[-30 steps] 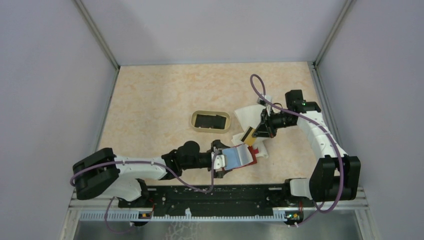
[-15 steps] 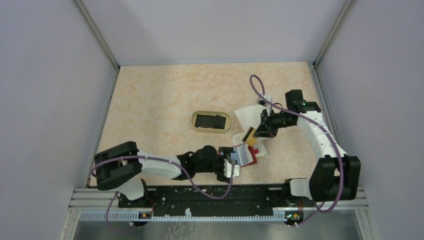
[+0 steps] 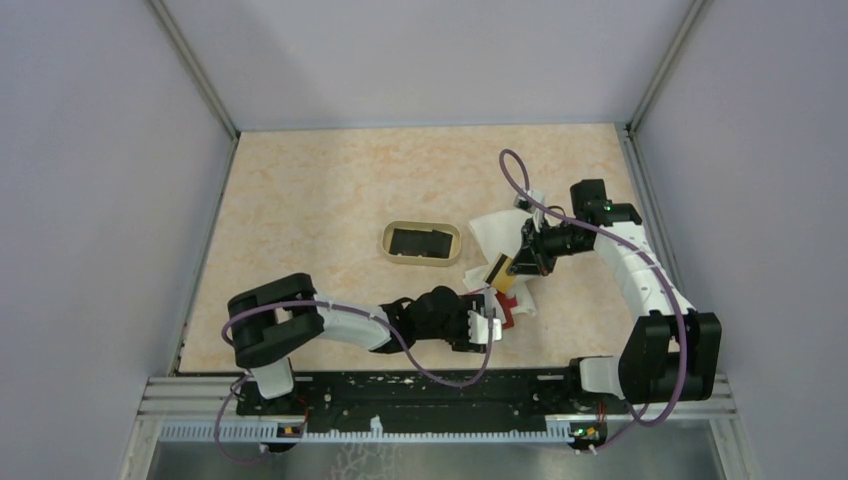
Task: Put the credit cards into the card holder
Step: Insert the credit card into the card holder.
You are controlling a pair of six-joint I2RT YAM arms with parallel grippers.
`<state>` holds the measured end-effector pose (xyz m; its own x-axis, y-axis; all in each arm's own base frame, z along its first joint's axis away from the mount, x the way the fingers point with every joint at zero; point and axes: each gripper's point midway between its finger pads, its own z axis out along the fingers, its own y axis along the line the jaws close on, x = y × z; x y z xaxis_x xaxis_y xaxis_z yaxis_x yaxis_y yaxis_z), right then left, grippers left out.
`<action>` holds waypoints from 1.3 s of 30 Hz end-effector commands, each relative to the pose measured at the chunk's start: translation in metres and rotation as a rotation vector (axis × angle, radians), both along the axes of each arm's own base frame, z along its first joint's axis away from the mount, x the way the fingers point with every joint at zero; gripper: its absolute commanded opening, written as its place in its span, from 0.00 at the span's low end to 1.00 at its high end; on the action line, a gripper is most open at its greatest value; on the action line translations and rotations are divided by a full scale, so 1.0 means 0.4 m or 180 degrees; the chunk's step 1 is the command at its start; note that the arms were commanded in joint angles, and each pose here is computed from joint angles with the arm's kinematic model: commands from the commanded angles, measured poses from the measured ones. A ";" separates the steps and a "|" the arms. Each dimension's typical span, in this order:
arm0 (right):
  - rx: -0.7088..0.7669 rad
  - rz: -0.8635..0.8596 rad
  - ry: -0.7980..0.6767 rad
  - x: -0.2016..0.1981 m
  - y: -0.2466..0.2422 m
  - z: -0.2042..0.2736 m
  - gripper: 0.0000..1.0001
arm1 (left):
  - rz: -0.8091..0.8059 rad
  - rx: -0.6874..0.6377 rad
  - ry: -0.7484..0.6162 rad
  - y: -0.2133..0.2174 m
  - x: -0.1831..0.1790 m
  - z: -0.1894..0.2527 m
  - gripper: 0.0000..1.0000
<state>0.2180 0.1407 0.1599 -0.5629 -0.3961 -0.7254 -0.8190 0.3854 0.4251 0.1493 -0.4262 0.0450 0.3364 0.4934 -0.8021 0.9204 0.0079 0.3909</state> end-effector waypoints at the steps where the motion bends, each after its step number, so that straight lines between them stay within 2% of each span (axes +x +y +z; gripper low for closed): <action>1: 0.0095 0.0000 -0.0242 0.018 0.004 0.044 0.00 | 0.0198 -0.0027 0.0286 -0.025 0.002 0.001 0.71; 13: 0.0099 0.0002 -0.0229 0.018 0.004 0.043 0.00 | 0.0285 0.0011 0.0678 -0.024 -0.025 -0.018 0.70; 21: 0.0098 0.0002 -0.0230 0.016 0.004 0.044 0.00 | 0.0618 0.0115 0.0664 -0.037 0.019 -0.034 0.66; 26: 0.0100 -0.0005 -0.0229 0.017 0.004 0.046 0.00 | 0.1056 0.0210 0.0609 -0.020 0.067 -0.035 0.56; 29: 0.0100 -0.0008 -0.0230 0.017 0.003 0.046 0.00 | 0.1303 0.0277 0.0605 -0.003 0.089 -0.038 0.56; 39: 0.0079 -0.0024 -0.0158 0.018 0.000 0.031 0.00 | 0.1619 0.0261 0.0591 0.049 0.143 -0.013 0.56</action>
<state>0.2186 0.1393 0.1598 -0.5666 -0.3924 -0.7246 -0.8158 0.3911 0.4261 0.1903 -0.4195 0.0297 -0.0556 0.6292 -0.7752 0.8948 0.3759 0.2410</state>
